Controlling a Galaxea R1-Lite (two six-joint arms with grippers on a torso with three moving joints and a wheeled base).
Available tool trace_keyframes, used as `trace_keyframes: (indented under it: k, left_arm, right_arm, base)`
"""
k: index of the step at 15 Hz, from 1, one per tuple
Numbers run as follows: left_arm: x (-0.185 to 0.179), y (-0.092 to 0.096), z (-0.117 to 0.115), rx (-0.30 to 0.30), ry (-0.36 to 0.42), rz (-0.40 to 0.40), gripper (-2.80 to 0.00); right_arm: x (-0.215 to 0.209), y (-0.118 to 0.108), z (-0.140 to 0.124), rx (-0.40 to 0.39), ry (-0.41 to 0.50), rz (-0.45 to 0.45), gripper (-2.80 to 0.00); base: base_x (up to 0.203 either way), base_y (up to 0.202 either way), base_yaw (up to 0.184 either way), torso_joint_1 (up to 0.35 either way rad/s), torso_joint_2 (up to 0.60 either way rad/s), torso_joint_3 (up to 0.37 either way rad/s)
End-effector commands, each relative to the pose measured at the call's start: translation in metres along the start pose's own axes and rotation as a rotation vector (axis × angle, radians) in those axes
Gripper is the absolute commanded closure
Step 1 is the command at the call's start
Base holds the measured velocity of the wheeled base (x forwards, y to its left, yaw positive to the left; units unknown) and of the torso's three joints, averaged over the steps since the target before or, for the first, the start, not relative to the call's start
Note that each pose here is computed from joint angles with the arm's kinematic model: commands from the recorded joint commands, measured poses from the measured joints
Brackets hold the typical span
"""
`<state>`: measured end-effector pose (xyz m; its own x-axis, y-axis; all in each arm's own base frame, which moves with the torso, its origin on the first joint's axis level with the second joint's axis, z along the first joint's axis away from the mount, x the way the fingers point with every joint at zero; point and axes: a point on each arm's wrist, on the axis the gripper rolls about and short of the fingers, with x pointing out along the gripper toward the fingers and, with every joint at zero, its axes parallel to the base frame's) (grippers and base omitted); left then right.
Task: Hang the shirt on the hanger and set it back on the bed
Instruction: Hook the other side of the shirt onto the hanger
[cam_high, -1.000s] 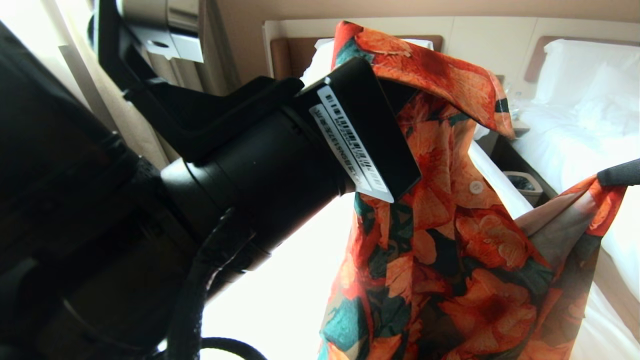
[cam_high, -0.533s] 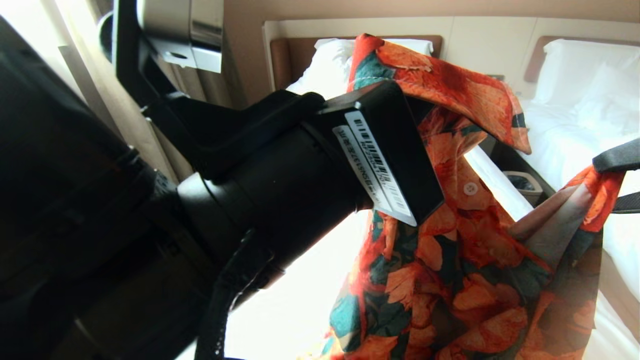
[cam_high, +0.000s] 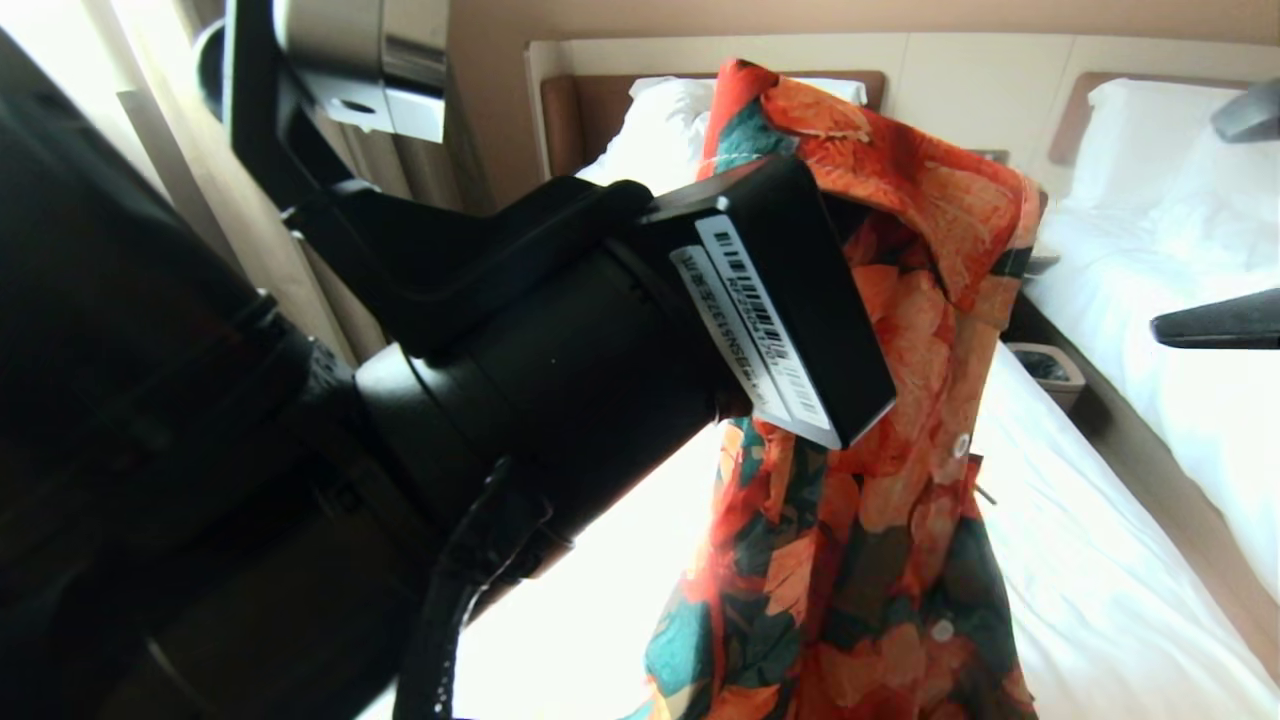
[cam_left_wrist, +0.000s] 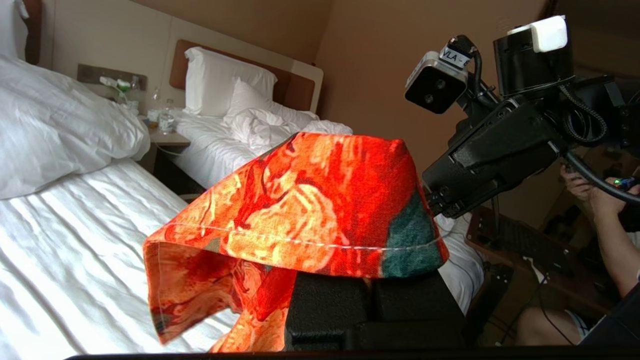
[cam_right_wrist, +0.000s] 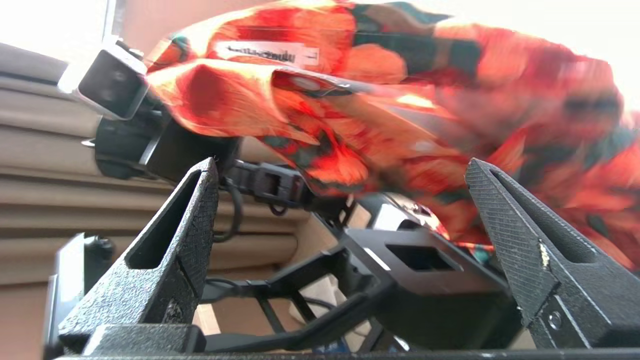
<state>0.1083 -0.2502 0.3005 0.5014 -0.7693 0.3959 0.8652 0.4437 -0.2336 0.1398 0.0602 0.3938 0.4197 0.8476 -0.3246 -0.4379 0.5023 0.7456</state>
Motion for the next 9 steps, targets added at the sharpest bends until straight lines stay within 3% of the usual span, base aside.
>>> trace_keyframes:
  k: [1, 5, 7, 8, 9]
  left_arm:
    - [0.000, 0.000, 0.002, -0.003, -0.009, -0.001, 0.00]
    - [0.000, 0.000, 0.002, -0.004, -0.011, -0.001, 0.00]
    - [0.000, 0.000, 0.002, -0.001, -0.011, 0.000, 0.00]
    - [0.000, 0.000, 0.002, -0.002, -0.011, -0.002, 0.00]
    - [0.000, 0.000, 0.002, -0.002, -0.012, 0.000, 0.00]
  right_arm:
    - [-0.002, 0.002, -0.001, -0.001, -0.002, 0.005, -2.80]
    - [0.001, -0.005, 0.001, 0.002, -0.088, -0.165, -2.80]
    - [0.001, -0.009, -0.002, 0.009, -0.089, -0.241, -2.80]
    - [0.002, -0.012, -0.001, 0.015, -0.090, -0.275, 0.00]
    - [0.006, -0.016, -0.001, 0.029, -0.084, -0.306, 0.00]
  base:
    - [0.000, 0.000, 0.000, 0.000, 0.00, 0.000]
    - [0.000, 0.000, 0.000, 0.000, 0.00, 0.000]
    - [0.000, 0.000, 0.000, 0.000, 0.00, 0.000]
    - [0.000, 0.000, 0.000, 0.000, 0.00, 0.000]
    - [0.000, 0.000, 0.000, 0.000, 0.00, 0.000]
